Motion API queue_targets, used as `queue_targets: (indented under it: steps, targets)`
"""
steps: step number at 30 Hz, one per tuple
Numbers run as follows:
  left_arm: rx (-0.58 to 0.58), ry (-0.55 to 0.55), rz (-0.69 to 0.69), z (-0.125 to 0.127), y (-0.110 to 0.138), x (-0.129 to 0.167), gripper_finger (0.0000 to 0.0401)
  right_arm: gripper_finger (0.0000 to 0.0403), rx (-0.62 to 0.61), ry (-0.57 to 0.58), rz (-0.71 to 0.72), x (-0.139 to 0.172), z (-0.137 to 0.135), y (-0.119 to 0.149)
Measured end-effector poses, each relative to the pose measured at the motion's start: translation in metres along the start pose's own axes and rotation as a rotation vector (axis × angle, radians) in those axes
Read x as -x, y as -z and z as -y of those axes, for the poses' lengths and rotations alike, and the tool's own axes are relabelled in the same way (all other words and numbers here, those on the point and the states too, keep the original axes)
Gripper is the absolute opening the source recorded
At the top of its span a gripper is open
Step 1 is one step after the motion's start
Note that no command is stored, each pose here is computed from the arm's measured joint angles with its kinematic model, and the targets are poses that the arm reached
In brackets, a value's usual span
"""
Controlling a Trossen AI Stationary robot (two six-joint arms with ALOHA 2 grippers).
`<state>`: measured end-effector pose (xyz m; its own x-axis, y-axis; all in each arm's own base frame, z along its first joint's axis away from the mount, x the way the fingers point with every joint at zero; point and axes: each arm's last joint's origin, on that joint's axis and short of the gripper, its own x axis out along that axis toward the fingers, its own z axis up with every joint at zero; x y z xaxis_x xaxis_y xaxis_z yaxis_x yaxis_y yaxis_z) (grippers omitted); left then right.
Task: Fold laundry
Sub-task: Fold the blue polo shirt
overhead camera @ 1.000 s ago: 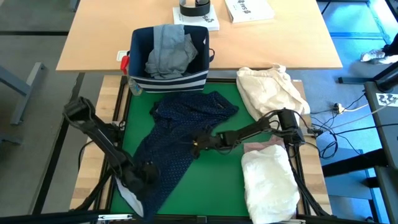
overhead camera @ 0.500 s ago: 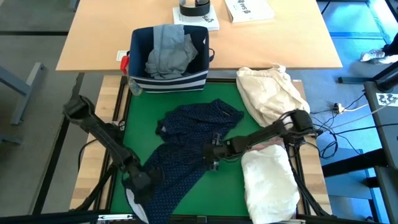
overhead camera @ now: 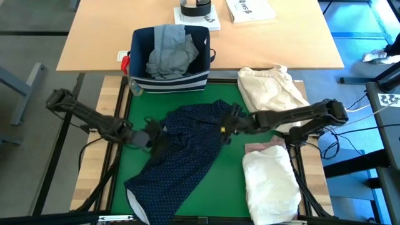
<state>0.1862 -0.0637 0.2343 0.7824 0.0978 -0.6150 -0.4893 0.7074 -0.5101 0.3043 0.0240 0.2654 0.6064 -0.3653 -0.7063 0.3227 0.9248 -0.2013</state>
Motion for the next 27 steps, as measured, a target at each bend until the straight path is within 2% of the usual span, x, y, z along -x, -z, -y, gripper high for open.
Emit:
queue_targets:
  steps: [3,8,12,15,19,22,25,27]
  targets:
    - [0.039,-0.097,0.074,-0.013,-0.017,-0.009,0.0125,0.0195,-0.05,0.037,0.002,-0.017,0.026,0.009]
    - [0.046,-0.269,0.096,-0.039,-0.039,-0.032,0.0125,0.0195,-0.19,0.002,0.023,-0.062,0.063,0.036]
    - [0.026,-0.369,0.004,-0.064,-0.049,-0.056,0.0125,0.0195,-0.276,-0.031,0.043,-0.091,0.084,0.054]
    - [-0.001,-0.432,-0.085,-0.085,-0.05,-0.074,0.0125,0.0195,-0.31,-0.003,0.001,-0.111,0.095,0.067]
    - [-0.099,-0.542,-0.211,-0.115,-0.046,-0.094,0.0125,0.0195,-0.344,0.03,-0.074,-0.139,0.106,0.084]
    - [-0.172,-0.617,-0.277,-0.133,-0.046,-0.102,0.0125,0.0195,-0.41,0.097,-0.137,-0.152,0.117,0.093]
    - [-0.216,-0.697,-0.265,-0.146,-0.053,-0.102,0.0125,0.0195,-0.495,0.212,-0.153,-0.156,0.132,0.095]
    - [-0.238,-0.721,-0.267,-0.15,-0.058,-0.097,0.0125,0.0195,-0.506,0.254,-0.161,-0.155,0.138,0.093]
